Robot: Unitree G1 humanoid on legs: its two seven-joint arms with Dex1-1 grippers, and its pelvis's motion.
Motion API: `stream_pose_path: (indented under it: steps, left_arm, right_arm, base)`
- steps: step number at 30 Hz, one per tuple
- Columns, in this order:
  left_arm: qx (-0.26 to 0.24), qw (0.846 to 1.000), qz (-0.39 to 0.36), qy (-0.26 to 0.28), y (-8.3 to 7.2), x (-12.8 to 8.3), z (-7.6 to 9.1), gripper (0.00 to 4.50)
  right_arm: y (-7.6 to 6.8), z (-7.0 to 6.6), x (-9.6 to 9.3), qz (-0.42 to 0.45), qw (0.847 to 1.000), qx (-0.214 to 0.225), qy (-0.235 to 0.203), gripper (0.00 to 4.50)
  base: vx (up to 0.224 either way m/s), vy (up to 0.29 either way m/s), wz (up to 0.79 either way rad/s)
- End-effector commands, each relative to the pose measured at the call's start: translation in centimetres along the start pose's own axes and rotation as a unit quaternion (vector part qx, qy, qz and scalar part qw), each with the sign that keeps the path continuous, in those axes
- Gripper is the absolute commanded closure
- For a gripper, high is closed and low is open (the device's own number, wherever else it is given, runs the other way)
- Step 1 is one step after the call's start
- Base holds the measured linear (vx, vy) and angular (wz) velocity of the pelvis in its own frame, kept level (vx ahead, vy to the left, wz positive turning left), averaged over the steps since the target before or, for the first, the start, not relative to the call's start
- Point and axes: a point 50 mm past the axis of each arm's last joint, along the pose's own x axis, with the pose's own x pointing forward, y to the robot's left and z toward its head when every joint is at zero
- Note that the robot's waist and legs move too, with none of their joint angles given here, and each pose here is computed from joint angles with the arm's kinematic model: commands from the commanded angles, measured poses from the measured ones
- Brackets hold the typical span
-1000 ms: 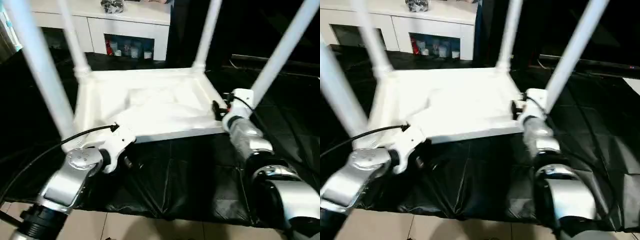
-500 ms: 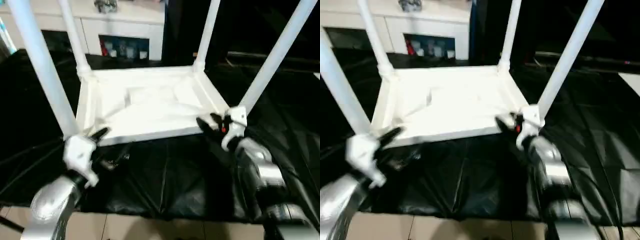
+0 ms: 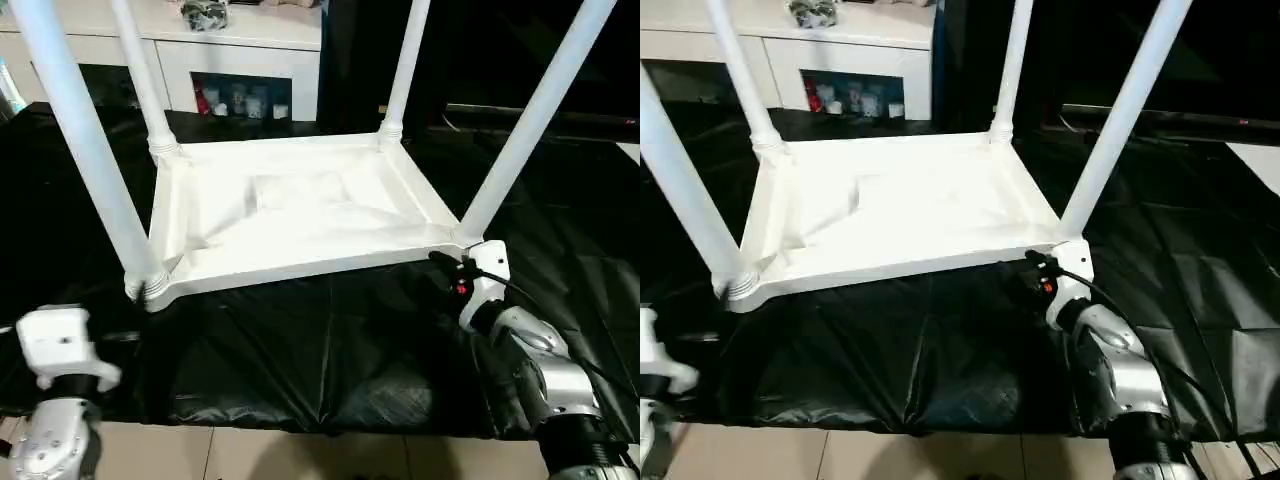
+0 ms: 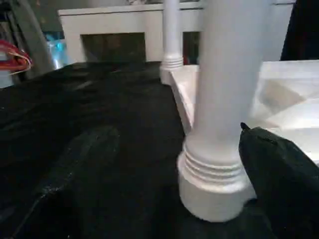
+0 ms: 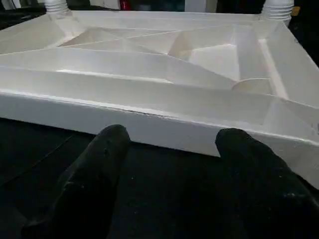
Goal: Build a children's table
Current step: Rotate table base
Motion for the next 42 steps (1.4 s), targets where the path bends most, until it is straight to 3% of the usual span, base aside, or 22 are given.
stream_pose_path:
  steps: [1, 8, 11, 19, 21, 27, 30, 32, 34, 36, 37, 38, 42]
  left_arm:
    - [-0.007, 0.999, -0.031, -0.014, -0.5, 1.5, 0.9, 0.04]
    - [-0.028, 0.989, -0.141, -0.043, -2.2, 4.4, 2.9, 0.04]
    - [-0.043, 0.982, -0.177, -0.046, -2.7, 4.7, 3.4, 0.04]
    - [-0.071, 0.947, -0.312, -0.013, -4.9, 5.3, 3.4, 0.04]
    - [-0.088, 0.923, -0.374, -0.003, -5.6, 5.0, 3.7, 0.04]
    - [-0.113, 0.884, -0.453, 0.012, -6.0, 4.2, 4.6, 0.04]
    - [-0.136, 0.837, -0.53, 0.024, -6.7, 3.1, 5.8, 0.04]
    - [-0.145, 0.816, -0.56, 0.026, -7.5, 2.5, 6.4, 0.04]
    - [-0.144, 0.808, -0.571, 0.027, -7.8, 2.3, 6.5, 0.04]
    - [-0.146, 0.786, -0.6, 0.029, -8.9, 1.7, 6.8, 0.04]
    - [-0.146, 0.785, -0.601, 0.029, -9.0, 1.7, 6.8, 0.04]
    - [-0.15, 0.772, -0.617, 0.03, -9.9, 1.3, 7.0, 0.04]
    - [-0.16, 0.751, -0.64, 0.032, -11.5, 0.9, 7.3, 0.04]
  right_arm:
    - [-0.2, 0.3, 0.3, -0.015, 1.0, -0.01, 0.018, 1.31]
    - [-1.3, -0.7, 1.3, -0.058, 0.994, -0.027, 0.087, 1.31]
    - [-1.5, -0.7, 1.6, -0.069, 0.992, -0.029, 0.098, 1.31]
    - [-1.5, 0.1, 3.5, -0.074, 0.992, -0.031, 0.1, 1.31]
    - [-1.4, 0.4, 4.2, -0.072, 0.992, -0.034, 0.101, 1.31]
    - [-0.9, 0.5, 5.0, -0.054, 0.991, -0.046, 0.113, 1.31]
    - [-0.3, 0.4, 5.7, -0.036, 0.991, -0.05, 0.115, 1.31]
    - [0.3, 0.4, 6.1, -0.025, 0.992, -0.051, 0.116, 1.31]
    - [0.5, 0.4, 6.3, -0.02, 0.992, -0.053, 0.117, 1.31]
    - [1.2, 0.3, 6.6, -0.002, 0.991, -0.057, 0.118, 1.31]
    - [1.3, 0.3, 6.7, -0.001, 0.991, -0.058, 0.118, 1.31]
    - [1.9, 0.2, 6.9, 0.014, 0.991, -0.058, 0.117, 1.31]
    - [2.8, -0.2, 7.3, 0.039, 0.99, -0.062, 0.119, 1.31]
  base:
    - [0.0, 0.0, 0.0]
    - [0.0, 0.0, 0.0]
    - [0.0, 0.0, 0.0]
    - [0.0, 0.0, 0.0]
    - [0.0, 0.0, 0.0]
    - [0.0, 0.0, 0.0]
    - [0.0, 0.0, 0.0]
    - [0.0, 0.0, 0.0]
    - [0.0, 0.0, 0.0]
    - [0.0, 0.0, 0.0]
    - [0.0, 0.0, 0.0]
    - [0.0, 0.0, 0.0]
    - [0.0, 0.0, 0.0]
